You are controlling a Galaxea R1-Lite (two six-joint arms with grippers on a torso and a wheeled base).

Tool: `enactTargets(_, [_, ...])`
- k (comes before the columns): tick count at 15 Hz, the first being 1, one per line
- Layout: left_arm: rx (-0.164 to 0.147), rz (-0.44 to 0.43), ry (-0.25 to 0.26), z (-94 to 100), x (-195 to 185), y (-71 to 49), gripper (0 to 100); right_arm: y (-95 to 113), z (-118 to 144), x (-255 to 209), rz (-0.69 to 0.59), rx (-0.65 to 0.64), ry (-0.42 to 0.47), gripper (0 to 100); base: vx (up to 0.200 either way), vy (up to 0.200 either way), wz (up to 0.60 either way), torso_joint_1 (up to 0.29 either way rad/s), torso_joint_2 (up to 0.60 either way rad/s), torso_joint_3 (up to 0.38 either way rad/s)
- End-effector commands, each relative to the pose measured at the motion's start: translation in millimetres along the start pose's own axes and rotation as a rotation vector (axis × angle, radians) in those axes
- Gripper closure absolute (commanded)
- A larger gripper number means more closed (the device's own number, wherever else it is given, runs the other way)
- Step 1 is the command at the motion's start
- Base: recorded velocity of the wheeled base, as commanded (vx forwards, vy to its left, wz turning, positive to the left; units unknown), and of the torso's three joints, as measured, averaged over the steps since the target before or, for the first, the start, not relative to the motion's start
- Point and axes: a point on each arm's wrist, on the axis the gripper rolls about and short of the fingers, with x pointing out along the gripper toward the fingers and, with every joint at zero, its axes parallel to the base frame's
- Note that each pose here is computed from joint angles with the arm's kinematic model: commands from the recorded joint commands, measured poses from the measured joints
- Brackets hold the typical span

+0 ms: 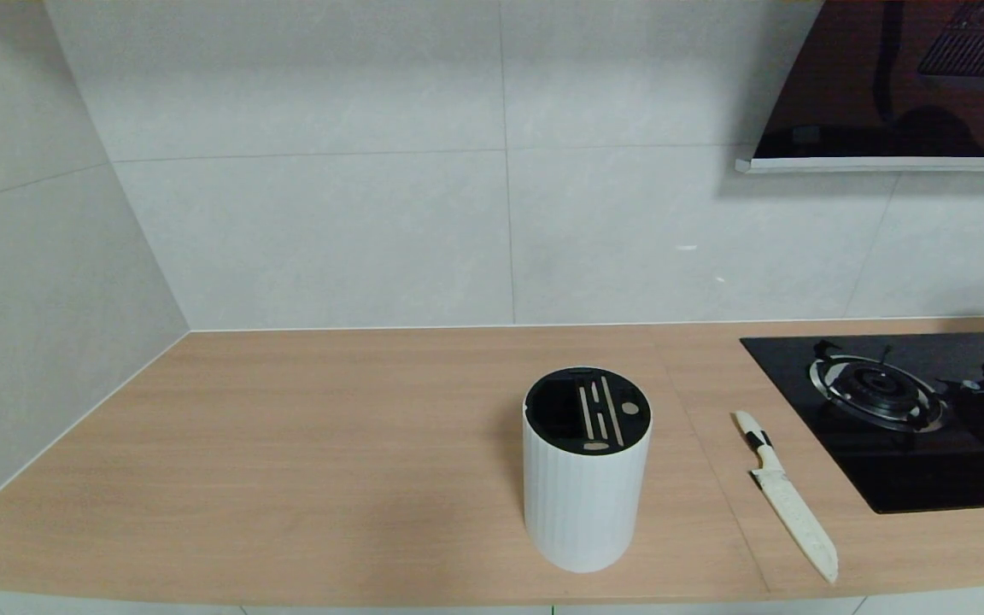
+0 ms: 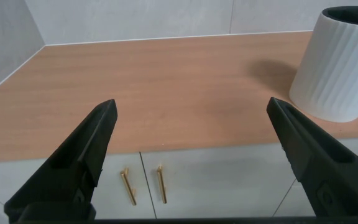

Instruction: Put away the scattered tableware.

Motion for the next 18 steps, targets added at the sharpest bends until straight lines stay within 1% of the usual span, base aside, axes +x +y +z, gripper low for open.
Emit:
enactTargets(1, [0.000,0.000,0.001,0.0,0,0.0,0,0,10,38,0.069,0.004,0.294,0,0.000,0.000,0.00,0.000,0.00,0.000])
enactTargets(2, [0.000,0.000,0.001,0.0,0,0.0,0,0,10,44,0.078,0.004,0.339,0,0.000,0.000,0.00,0.000,0.00,0.000])
enactTargets(3, [0.000,0.000,0.001,0.0,0,0.0,0,1,15,65,0.089,0.004,0.457,0,0.000,0.000,0.00,0.000,0.00,0.000])
enactTargets(4, [0.000,0.000,0.001,0.0,0,0.0,0,1,19,81,0.086,0.005,0.519,0,0.000,0.000,0.00,0.000,0.00,0.000])
enactTargets(6, [0.000,0.000,0.001,0.0,0,0.0,0,2,24,105,0.084,0.006,0.572,0,0.000,0.000,0.00,0.000,0.00,0.000])
enactTargets(7, [0.000,0.000,0.001,0.0,0,0.0,0,2,22,125,0.079,0.005,0.618,0,0.000,0.000,0.00,0.000,0.00,0.000])
enactTargets(8, [0.000,-0.001,0.001,0.0,0,0.0,0,2,18,140,0.075,0.004,0.644,0,0.000,0.000,0.00,0.000,0.00,0.000])
enactTargets(9, [0.000,0.000,0.001,0.0,0,0.0,0,2,16,147,0.074,0.004,0.651,0,0.000,0.000,0.00,0.000,0.00,0.000])
enactTargets(11, [0.000,-0.001,0.001,0.0,0,0.0,0,3,0,183,0.073,0.004,0.680,0,0.000,0.000,0.00,0.000,0.00,0.000])
enactTargets(14, [0.000,-0.001,0.001,0.0,0,0.0,0,3,-21,223,0.063,-0.019,0.665,0,0.000,0.000,0.00,0.000,0.00,0.000])
enactTargets(15, [0.000,0.000,0.001,0.0,0,0.0,0,3,-25,227,0.054,-0.026,0.668,0,0.000,0.000,0.00,0.000,0.00,0.000])
enactTargets(18, [0.000,0.000,0.001,0.0,0,0.0,0,2,-52,256,0.030,-0.034,0.674,0,0.000,0.000,0.00,0.000,0.00,0.000])
